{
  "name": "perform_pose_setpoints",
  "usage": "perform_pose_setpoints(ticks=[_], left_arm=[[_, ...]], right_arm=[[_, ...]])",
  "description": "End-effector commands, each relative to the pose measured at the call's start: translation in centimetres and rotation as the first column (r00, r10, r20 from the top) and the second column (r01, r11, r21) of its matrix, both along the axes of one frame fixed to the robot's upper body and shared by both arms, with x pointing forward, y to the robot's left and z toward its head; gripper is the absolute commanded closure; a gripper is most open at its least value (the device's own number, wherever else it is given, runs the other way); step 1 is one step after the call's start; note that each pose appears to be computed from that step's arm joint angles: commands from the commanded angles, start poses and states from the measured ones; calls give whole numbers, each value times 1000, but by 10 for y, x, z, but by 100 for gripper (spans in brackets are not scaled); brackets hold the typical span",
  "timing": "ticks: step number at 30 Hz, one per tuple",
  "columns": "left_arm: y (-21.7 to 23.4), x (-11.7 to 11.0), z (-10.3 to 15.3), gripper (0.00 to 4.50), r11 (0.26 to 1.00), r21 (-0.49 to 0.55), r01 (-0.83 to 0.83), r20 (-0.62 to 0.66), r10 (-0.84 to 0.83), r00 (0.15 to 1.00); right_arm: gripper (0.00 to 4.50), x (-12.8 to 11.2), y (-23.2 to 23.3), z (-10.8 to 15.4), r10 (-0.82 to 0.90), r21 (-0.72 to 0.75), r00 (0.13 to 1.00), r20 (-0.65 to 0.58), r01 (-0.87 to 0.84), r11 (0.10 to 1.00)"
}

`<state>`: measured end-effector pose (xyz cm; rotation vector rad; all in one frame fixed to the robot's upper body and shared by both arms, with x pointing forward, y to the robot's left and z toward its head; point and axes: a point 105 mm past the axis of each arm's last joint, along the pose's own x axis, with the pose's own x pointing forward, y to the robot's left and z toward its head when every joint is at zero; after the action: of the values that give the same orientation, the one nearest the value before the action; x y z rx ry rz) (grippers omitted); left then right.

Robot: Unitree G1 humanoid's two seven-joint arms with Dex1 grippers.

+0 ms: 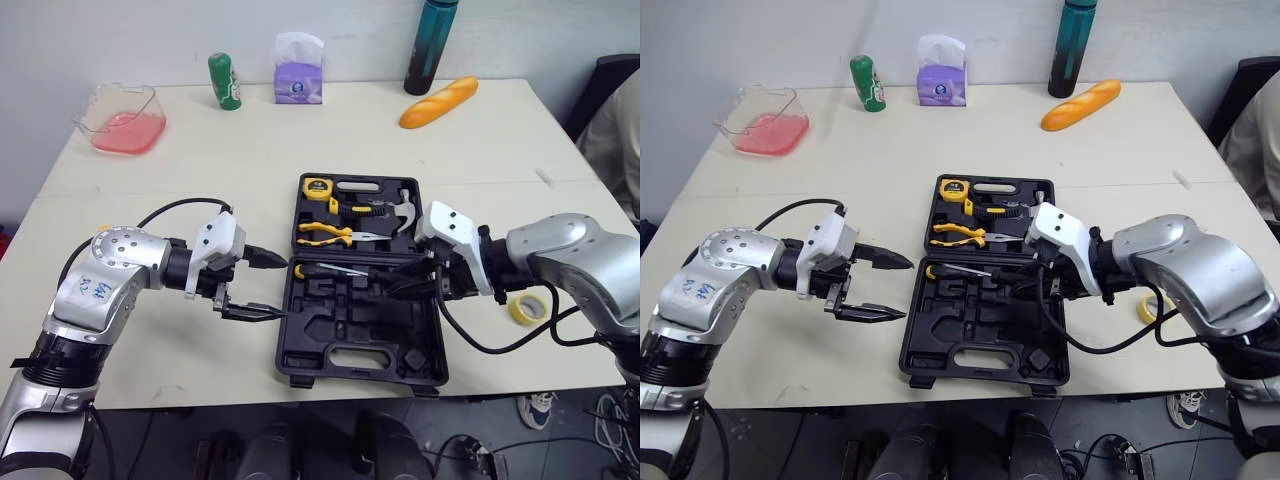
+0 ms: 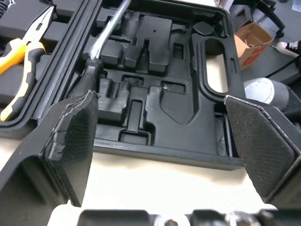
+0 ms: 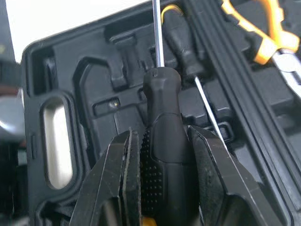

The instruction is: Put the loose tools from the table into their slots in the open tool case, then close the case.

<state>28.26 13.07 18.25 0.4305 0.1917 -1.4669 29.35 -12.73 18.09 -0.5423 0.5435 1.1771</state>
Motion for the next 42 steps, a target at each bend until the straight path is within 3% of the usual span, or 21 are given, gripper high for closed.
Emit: perform_pose_setpoints(ticks=[1,9,24,31,34,39,42], left_arm=[[-4,-4,3,0,1000,2,20,37,-20,999],[-10,-3,4,0,999,-8,31,46,-31,998],[-16,-5,5,0,999,-27,38,24,-37,999],[-16,0,9,0,999,-35,18,18,-17,1000],[-18,3,15,0,998,-52,19,27,-18,999],[-23,5,17,0,997,-64,36,52,-33,998],[-27,6,17,0,995,-85,43,85,-35,996]], right_arm=[[342,3,-4,-1,61,-82,997,38,-58,995],[342,11,-8,-9,133,-174,989,64,-120,977],[342,20,7,-10,123,-149,989,85,-110,983],[6,23,8,6,96,-117,983,156,-78,990],[6,24,7,13,74,-67,980,185,-62,996],[6,23,24,22,52,237,967,251,-114,965],[90,21,24,18,21,354,961,275,-122,927]])
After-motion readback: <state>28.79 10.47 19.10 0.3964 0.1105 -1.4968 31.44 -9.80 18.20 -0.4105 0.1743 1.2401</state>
